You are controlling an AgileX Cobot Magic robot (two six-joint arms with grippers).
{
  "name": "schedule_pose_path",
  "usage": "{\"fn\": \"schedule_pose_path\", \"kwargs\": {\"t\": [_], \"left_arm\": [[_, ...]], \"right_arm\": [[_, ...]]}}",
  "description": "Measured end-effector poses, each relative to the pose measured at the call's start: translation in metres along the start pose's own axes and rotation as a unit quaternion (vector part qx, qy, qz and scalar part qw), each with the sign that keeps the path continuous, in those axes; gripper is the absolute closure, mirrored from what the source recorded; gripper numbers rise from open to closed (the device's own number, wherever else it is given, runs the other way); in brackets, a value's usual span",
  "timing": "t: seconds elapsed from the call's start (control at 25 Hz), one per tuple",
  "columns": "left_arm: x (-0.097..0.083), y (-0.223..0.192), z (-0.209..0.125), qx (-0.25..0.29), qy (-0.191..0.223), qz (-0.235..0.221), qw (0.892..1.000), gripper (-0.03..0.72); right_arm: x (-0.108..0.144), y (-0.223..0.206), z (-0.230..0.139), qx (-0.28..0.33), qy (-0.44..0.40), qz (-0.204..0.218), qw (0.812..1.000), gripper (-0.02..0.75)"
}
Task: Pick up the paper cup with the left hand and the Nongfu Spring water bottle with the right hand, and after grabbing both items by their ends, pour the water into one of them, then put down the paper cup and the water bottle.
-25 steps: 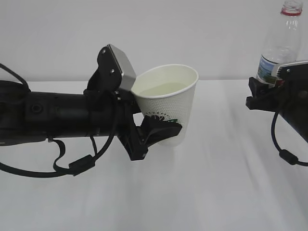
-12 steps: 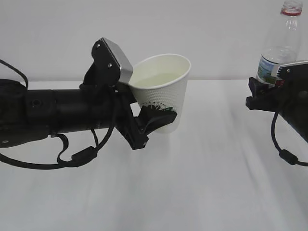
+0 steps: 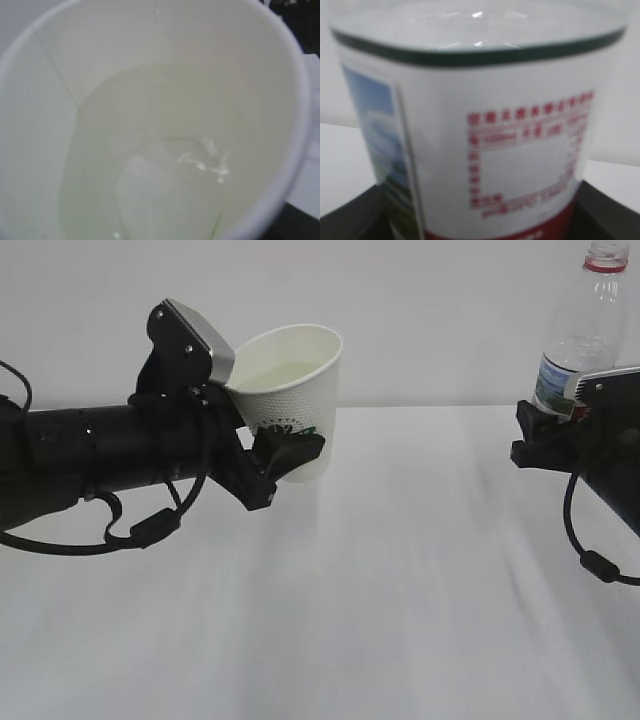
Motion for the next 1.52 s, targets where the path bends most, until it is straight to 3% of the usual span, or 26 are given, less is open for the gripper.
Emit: {"fn": "schedule_pose_path", "kwargs": {"t": [0.84, 1.52], "left_arm": [[0.082, 0.031, -0.004, -0.01, 0.04, 0.111, 0.993, 0.213], [0.134, 0.062, -0.01, -0.015, 0.061, 0.183, 0.981, 0.214]], "right_arm": [[0.0, 0.0, 0.0, 0.0, 0.0, 0.001, 1.0, 0.216], [0.0, 0.0, 0.0, 0.0, 0.0, 0.001, 1.0, 0.216]]}}
Point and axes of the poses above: a point on each arm's last joint axis where the gripper is mounted, y pointing back along that axis away from the gripper, x along the wrist's bending axis when the last joint is at zero, z = x × y, the point moved 6 cm from there along -y, pointing out along that axis toward the gripper, and after that the axes turned 9 degrees about y, right-handed, at the moved point
